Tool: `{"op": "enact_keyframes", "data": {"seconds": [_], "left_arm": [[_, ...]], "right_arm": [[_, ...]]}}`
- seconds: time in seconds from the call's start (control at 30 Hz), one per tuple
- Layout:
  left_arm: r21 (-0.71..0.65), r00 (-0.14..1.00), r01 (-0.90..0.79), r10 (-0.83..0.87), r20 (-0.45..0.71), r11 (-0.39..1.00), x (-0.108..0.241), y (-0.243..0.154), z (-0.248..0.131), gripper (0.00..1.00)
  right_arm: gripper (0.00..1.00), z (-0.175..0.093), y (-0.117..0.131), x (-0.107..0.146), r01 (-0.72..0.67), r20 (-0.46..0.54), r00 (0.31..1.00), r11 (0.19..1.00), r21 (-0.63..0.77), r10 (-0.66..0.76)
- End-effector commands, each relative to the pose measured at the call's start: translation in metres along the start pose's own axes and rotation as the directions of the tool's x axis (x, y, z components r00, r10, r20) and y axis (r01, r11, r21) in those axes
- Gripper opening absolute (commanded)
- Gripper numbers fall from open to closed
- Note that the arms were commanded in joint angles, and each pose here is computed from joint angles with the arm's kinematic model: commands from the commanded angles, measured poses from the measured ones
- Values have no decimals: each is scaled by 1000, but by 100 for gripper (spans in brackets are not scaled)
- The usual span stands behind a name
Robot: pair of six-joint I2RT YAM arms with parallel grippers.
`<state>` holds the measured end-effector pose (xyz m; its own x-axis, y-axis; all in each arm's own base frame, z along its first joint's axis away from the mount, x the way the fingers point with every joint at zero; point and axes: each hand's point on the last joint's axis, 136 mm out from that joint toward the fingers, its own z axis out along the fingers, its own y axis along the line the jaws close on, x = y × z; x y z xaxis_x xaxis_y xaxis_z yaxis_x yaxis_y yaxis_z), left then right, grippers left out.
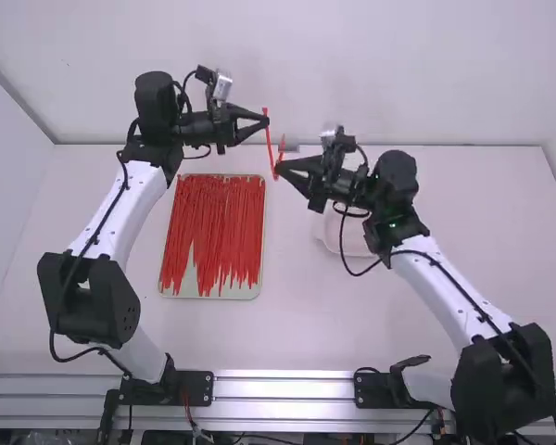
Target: Fasten the cable tie
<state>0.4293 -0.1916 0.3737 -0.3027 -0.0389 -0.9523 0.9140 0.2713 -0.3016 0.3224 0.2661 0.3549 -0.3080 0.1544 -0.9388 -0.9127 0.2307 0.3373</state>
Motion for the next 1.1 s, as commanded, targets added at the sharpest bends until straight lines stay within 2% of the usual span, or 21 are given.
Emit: {"op": "enact_keyframes", "data": {"seconds": [0.0, 0.23, 0.4, 0.77, 1.07], "left_arm": [[15, 987, -161, 161, 5, 987, -5, -8, 0, 2], [23, 947, -322, 322, 8, 947, -4, -10, 0, 2], [217, 874, -484, 480, 78, 847, 2, -45, -5, 2], [279, 846, -529, 522, 108, 801, 8, -62, 8, 2], [270, 820, -569, 560, 116, 777, 11, -60, 7, 2]], "right_arm": [[0, 2, 10, -24, -61, 16, 998, 998, -24, 61], [0, 8, 22, -32, -204, -41, 978, 978, -38, 202], [0, 7, 35, -17, -300, -135, 948, 949, -93, 287], [0, 10, 43, 6, -442, -229, 880, 894, -75, 416], [0, 6, 37, 9, -510, -233, 840, 859, -34, 489]]}}
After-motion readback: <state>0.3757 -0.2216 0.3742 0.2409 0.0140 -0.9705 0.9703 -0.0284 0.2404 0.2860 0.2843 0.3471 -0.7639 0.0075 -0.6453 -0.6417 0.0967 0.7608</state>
